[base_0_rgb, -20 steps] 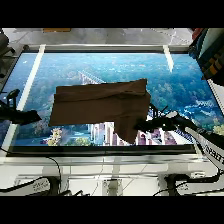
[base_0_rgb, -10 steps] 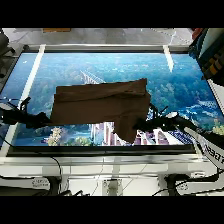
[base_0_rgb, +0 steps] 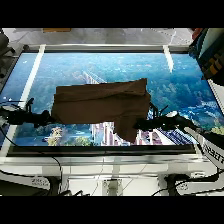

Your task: Fold the clothes and pants, and hang the long-sleeved shirts on hangers.

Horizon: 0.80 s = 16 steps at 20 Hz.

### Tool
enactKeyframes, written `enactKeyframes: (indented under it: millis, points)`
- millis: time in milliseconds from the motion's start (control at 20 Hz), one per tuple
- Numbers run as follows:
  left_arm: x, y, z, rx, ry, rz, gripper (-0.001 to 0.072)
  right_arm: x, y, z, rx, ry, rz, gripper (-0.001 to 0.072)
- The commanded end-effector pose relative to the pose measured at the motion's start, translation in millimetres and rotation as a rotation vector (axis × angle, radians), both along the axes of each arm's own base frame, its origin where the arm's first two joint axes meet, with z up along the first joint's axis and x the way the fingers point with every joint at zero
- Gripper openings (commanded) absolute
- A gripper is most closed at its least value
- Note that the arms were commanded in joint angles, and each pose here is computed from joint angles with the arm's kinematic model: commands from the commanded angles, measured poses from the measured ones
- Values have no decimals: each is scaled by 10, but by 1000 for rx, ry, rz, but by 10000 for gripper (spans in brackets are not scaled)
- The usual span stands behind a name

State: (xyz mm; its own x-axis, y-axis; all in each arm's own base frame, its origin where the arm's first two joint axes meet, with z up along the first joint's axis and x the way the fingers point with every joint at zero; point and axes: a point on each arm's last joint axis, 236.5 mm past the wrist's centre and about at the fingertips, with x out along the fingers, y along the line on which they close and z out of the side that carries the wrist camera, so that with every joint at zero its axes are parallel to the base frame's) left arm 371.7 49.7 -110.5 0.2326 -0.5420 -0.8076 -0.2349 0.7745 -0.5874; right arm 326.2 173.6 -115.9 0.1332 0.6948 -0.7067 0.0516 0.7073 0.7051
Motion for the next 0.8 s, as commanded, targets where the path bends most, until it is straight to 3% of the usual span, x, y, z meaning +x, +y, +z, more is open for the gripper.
enactKeyframes:
  millis: [0,250,550,750]
  points:
    - [331,-126,425,-80,-171,25,13,232,37,374,22,-106,13,9]
    - [551,-28,1291,34,-401,-12,13,641,-173,1401,4,-388,-36,9]
    - [217,-274,1873,64,-492,-149,12,340,-157,1949,-8,-473,17,10]
    - [-7,-340,1837,75,-482,-141,12,164,-130,2199,-12,-532,57,10]
